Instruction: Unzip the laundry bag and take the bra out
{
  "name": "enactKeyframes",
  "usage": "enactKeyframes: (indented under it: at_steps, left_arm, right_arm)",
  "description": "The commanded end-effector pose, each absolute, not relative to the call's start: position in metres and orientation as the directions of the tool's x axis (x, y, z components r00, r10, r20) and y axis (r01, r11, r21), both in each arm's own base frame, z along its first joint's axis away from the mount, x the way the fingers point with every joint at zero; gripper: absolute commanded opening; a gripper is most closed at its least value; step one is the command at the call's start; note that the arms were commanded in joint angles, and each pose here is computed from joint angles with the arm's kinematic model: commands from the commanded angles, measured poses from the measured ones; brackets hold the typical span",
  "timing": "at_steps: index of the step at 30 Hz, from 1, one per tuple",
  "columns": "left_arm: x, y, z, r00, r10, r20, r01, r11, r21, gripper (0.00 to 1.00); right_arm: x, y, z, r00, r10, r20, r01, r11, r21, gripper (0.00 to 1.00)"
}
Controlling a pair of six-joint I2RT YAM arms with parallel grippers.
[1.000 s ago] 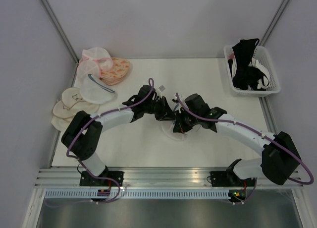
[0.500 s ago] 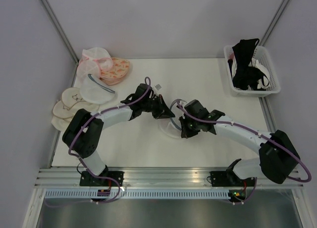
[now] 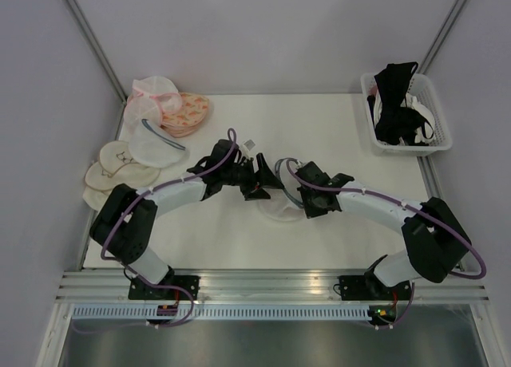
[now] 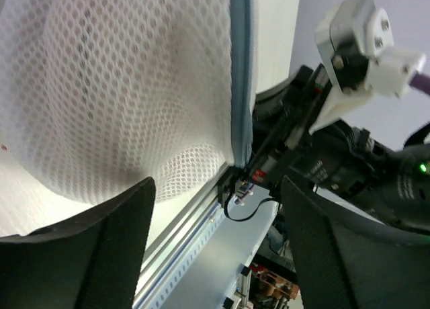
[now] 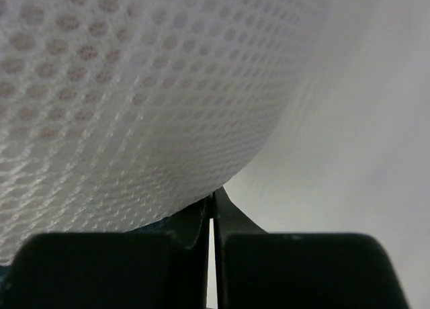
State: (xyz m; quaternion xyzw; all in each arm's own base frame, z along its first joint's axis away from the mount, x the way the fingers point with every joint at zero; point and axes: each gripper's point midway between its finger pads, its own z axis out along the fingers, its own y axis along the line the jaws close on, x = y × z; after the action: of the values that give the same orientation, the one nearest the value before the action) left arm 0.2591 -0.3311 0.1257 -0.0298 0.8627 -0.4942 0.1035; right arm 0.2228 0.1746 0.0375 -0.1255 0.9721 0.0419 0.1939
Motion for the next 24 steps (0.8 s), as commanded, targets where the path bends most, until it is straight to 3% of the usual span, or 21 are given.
enactKeyframes:
  at_steps: [1, 3, 4, 6, 7, 9, 14, 24]
  left_arm:
    - [0.261, -0.325, 0.153, -0.957, -0.192, -0.217, 0.103, 0.477, -0.873, 0.82]
    - [0.260, -0.321, 0.161, -0.948, -0.205, -0.242, 0.117, 0.481, -0.869, 0.85]
    - [0.262, -0.318, 0.164, -0.941, -0.218, -0.259, 0.124, 0.491, -0.862, 0.85]
    - [0.267, -0.311, 0.169, -0.928, -0.236, -0.289, 0.135, 0.508, -0.851, 0.86]
    - [0.271, -0.308, 0.170, -0.916, -0.251, -0.312, 0.145, 0.519, -0.842, 0.86]
    - [0.283, -0.302, 0.179, -0.893, -0.276, -0.355, 0.167, 0.528, -0.832, 0.86]
    - [0.315, -0.295, 0.187, -0.838, -0.268, -0.475, 0.244, 0.595, -0.766, 0.85]
    - [0.358, -0.314, 0.156, -0.831, -0.150, -0.536, 0.314, 0.667, -0.675, 0.78]
  right_arm:
    - [0.241, 0.153, 0.053, -0.880, -0.169, -0.443, -0.150, 0.986, -0.079, 0.00]
    - [0.245, 0.140, 0.060, -0.873, -0.151, -0.464, -0.105, 0.987, -0.123, 0.03]
    - [0.245, 0.137, 0.062, -0.870, -0.141, -0.472, -0.089, 0.987, -0.132, 0.29]
    - [0.246, 0.130, 0.073, -0.861, -0.114, -0.496, -0.055, 0.990, -0.132, 0.47]
    - [0.245, 0.129, 0.077, -0.858, -0.106, -0.503, -0.047, 0.990, -0.129, 0.63]
    - [0.242, 0.127, 0.086, -0.851, -0.091, -0.517, -0.039, 0.993, -0.111, 0.74]
    - [0.236, 0.125, 0.110, -0.827, -0.062, -0.558, -0.033, 0.998, -0.061, 0.79]
    - [0.259, 0.149, 0.153, -0.761, -0.052, -0.647, -0.090, 0.996, 0.026, 0.79]
